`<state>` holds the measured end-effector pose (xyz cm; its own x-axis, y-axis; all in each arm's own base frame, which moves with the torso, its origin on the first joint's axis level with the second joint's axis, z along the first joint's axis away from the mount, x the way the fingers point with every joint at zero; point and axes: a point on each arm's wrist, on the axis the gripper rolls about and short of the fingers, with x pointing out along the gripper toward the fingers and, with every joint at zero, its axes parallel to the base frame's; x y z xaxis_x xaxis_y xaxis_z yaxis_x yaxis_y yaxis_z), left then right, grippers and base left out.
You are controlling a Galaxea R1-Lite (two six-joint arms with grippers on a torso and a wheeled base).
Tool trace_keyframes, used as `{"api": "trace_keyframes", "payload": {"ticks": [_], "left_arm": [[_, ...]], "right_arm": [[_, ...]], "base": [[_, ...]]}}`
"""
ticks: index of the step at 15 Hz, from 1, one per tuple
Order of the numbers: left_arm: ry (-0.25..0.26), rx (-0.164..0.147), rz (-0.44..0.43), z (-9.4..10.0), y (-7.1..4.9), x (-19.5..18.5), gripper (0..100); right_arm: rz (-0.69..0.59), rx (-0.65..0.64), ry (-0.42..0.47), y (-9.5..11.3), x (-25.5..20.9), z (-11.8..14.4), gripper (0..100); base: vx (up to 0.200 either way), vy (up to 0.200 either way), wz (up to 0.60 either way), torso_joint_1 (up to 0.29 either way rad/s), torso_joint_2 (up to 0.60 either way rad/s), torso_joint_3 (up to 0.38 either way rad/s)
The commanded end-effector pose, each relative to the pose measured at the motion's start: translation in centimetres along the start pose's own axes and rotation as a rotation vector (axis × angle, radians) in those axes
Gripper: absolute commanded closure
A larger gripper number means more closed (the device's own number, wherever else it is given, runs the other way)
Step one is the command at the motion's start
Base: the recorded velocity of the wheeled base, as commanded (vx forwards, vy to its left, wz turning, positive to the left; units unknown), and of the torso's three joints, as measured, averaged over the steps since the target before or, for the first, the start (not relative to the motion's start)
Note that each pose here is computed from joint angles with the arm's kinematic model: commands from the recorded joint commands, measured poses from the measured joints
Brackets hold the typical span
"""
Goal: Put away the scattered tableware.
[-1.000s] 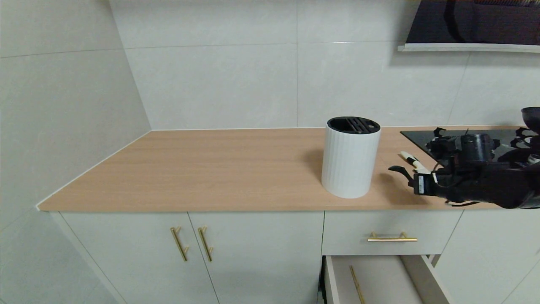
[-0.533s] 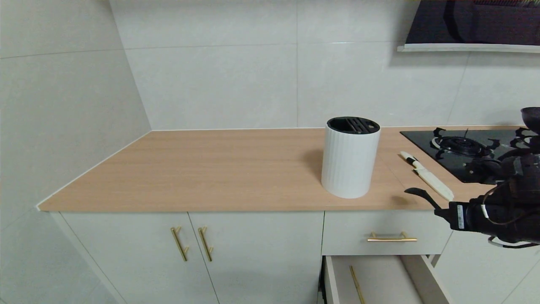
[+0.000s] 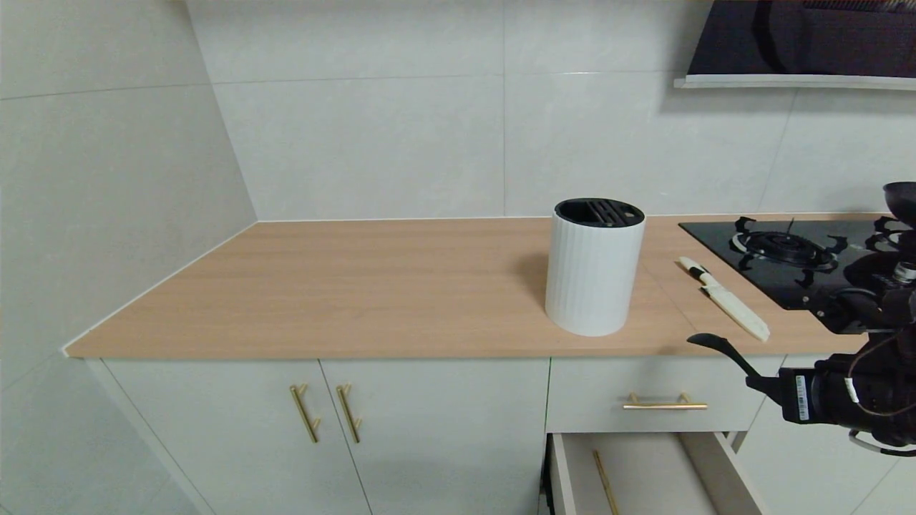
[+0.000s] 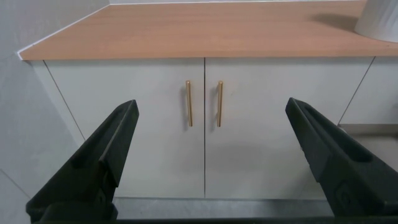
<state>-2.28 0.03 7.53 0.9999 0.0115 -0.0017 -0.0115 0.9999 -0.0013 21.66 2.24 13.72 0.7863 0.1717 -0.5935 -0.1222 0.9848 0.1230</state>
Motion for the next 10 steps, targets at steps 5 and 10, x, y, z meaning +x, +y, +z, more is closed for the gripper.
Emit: {"api": "trace_keyframes", "payload": {"ticks": [5,10], "left_arm": [[0.000,0.000,0.001,0.00,0.00,0.00,0],[0.000,0.000,0.001,0.00,0.00,0.00,0]], "right_arm": [[0.022,-0.021,0.025,0.04,0.09,-0.66,100],[0.032,-0.029,0.056,0.34,0.69,-1.10,100]], "base": [[0.000,0.000,0.00,-0.055,0.12,0.072],[0.000,0.000,0.00,-0.197,0.48,0.271]]}}
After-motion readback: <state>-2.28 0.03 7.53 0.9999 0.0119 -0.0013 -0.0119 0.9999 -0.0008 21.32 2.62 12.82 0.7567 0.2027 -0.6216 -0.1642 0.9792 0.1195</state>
